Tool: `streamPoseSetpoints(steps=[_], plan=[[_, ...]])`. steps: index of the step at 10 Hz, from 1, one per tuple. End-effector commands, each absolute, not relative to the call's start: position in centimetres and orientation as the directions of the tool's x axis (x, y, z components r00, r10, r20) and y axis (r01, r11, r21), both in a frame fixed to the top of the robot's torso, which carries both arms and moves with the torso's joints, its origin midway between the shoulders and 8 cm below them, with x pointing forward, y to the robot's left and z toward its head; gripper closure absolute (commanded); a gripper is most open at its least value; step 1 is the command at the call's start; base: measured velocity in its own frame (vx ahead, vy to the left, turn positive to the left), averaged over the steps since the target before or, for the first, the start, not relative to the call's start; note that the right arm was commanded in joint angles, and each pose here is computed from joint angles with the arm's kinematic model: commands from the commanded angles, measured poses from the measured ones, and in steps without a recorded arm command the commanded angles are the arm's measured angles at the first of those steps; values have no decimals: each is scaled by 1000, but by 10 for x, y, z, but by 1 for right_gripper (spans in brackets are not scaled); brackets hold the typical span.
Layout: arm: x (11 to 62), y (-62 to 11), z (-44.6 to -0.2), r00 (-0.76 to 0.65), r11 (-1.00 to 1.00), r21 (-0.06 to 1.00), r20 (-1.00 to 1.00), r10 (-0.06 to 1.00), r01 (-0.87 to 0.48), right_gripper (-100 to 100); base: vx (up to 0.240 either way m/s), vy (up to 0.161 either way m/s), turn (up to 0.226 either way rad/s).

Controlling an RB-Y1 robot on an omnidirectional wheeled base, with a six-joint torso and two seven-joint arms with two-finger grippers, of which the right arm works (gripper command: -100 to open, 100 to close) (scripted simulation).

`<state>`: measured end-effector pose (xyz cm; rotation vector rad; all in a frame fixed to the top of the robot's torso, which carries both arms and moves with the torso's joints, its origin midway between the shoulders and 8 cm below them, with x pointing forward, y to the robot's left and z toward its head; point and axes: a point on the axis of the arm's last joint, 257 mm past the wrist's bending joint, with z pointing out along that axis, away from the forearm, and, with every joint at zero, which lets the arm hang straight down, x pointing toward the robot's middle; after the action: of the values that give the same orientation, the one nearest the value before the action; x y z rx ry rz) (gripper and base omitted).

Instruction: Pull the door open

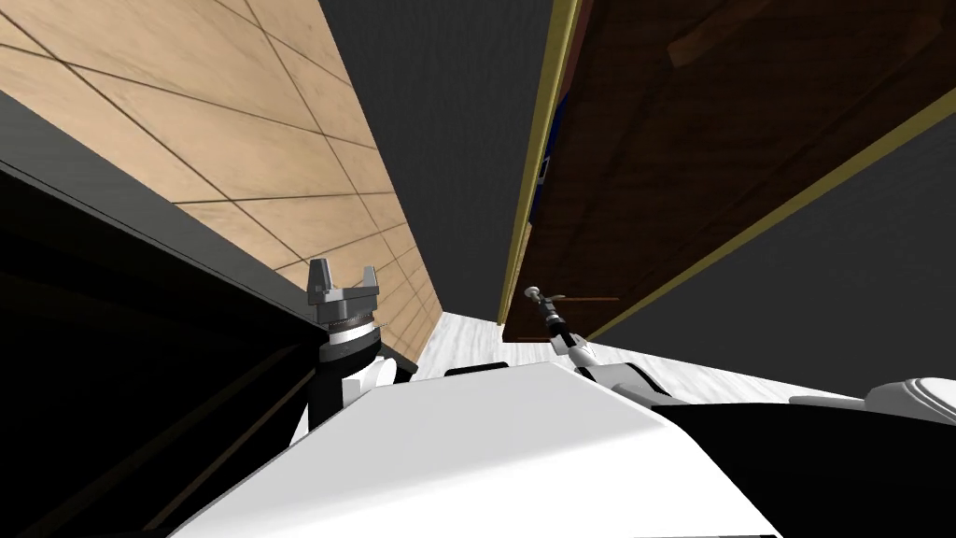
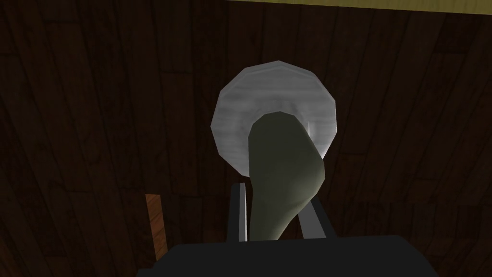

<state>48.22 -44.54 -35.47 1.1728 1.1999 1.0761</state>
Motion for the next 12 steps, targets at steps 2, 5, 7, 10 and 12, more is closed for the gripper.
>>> streamPoseSetpoints(steps=[2,5,7,10,12], plan=[[479,-440,-356,50,100,995,-100,994,7,100,-118,-22,26],[476,-429,-355,-9,103,995,-103,995,-2,100,-192,-86,60],[472,-421,-355,-50,103,995,-103,993,-7,100,-226,-102,64],[470,-413,-355,-82,100,995,-101,992,-8,100,-193,-84,35],[470,-403,-358,-106,97,995,-97,990,-5,100,-192,-67,101]])
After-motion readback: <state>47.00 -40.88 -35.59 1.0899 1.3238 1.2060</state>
